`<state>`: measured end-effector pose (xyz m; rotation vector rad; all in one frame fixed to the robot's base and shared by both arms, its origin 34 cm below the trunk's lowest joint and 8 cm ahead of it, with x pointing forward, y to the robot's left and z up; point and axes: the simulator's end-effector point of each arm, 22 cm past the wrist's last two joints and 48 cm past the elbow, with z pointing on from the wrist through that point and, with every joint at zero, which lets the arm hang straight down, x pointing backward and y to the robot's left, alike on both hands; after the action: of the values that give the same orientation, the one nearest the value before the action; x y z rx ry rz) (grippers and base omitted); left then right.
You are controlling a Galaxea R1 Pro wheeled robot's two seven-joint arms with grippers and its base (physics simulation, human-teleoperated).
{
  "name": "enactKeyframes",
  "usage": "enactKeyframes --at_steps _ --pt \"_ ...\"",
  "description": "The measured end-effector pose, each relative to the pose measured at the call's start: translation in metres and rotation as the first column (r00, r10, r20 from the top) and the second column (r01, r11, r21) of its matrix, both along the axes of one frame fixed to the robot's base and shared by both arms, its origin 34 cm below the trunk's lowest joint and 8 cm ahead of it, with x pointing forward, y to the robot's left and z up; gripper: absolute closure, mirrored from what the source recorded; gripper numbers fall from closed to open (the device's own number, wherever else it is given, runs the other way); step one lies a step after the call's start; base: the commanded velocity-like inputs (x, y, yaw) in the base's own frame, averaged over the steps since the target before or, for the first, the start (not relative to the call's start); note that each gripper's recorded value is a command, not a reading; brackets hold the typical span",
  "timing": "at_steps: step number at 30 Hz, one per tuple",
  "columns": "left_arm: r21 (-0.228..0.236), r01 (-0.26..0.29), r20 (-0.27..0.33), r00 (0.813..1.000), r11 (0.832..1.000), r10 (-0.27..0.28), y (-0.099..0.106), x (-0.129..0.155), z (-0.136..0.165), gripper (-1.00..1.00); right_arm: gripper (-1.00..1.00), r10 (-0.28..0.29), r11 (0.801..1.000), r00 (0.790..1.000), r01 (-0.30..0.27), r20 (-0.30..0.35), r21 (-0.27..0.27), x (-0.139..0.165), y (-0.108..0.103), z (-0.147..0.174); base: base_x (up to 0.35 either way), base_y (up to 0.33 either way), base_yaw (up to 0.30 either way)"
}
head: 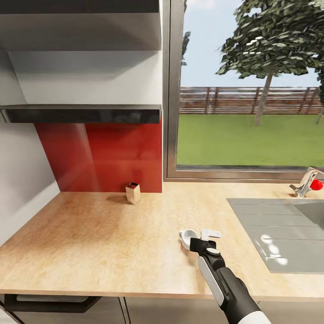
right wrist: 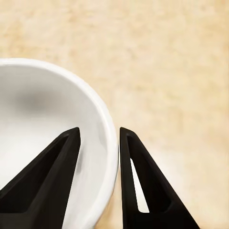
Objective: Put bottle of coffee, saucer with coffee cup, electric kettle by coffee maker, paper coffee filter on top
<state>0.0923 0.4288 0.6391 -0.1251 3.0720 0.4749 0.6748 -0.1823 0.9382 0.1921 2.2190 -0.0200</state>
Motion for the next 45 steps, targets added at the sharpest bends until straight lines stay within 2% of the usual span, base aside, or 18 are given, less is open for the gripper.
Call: enactKeyframes --at_steps 14,16,19,22,24,28,30,34,40,45 --pt "0.000 0.001 0.003 1.000 1.000 -0.001 0.000 0.001 0.000 -1.00 1.00 -0.001 1.000 1.000 0.001 -0.001 0.000 0.000 0.000 0.000 0.000 0.000 0.000" --pt "-0.002 0.002 0.004 1.000 1.000 -0.002 -0.002 0.001 0.000 -1.00 1.00 -0.005 1.000 1.000 0.005 -0.003 0.022 0.000 0.002 -0.001 0.000 0.000 0.000" --pt "-0.001 0.003 0.007 1.000 1.000 -0.003 -0.001 0.002 0.000 -1.00 1.00 -0.005 1.000 1.000 0.005 0.009 0.026 0.002 0.004 0.004 0.000 0.000 0.000" --pt "0.000 0.004 0.010 1.000 1.000 -0.004 -0.001 0.003 0.000 -1.00 1.00 -0.006 0.999 0.996 0.003 0.090 0.040 0.015 0.004 0.040 0.000 0.000 0.000" --pt "0.000 0.004 0.011 1.000 1.000 -0.004 0.000 0.003 0.000 -1.00 1.00 -0.013 0.999 0.984 0.004 0.178 0.053 0.025 0.000 0.081 0.000 0.000 0.000" --pt "0.004 0.005 0.013 1.000 1.000 -0.005 0.001 0.003 0.000 -1.00 1.00 -0.020 0.998 0.958 0.000 0.286 0.069 0.033 -0.004 0.132 0.000 0.000 0.000" --pt "0.004 0.005 0.015 1.000 1.000 -0.005 0.001 0.004 0.000 -1.00 1.00 -0.017 0.999 0.941 -0.001 0.339 0.052 0.035 -0.016 0.158 0.000 0.000 0.000" --pt "0.000 0.005 0.017 1.000 1.000 -0.005 -0.001 0.004 0.000 -1.00 1.00 -0.014 1.000 0.931 0.003 0.365 0.030 0.035 -0.030 0.171 0.000 0.000 0.000" --pt "-0.014 0.008 0.021 1.000 1.000 -0.007 -0.007 0.006 -0.002 -1.00 1.00 -0.006 1.000 0.929 0.000 0.370 0.016 0.035 -0.030 0.173 0.000 0.000 0.000" --pt "-0.010 0.005 0.019 1.000 1.000 -0.004 -0.007 0.005 -0.002 -1.00 1.00 0.003 0.999 0.922 0.017 0.388 -0.048 0.036 -0.038 0.179 0.000 -0.034 0.000"
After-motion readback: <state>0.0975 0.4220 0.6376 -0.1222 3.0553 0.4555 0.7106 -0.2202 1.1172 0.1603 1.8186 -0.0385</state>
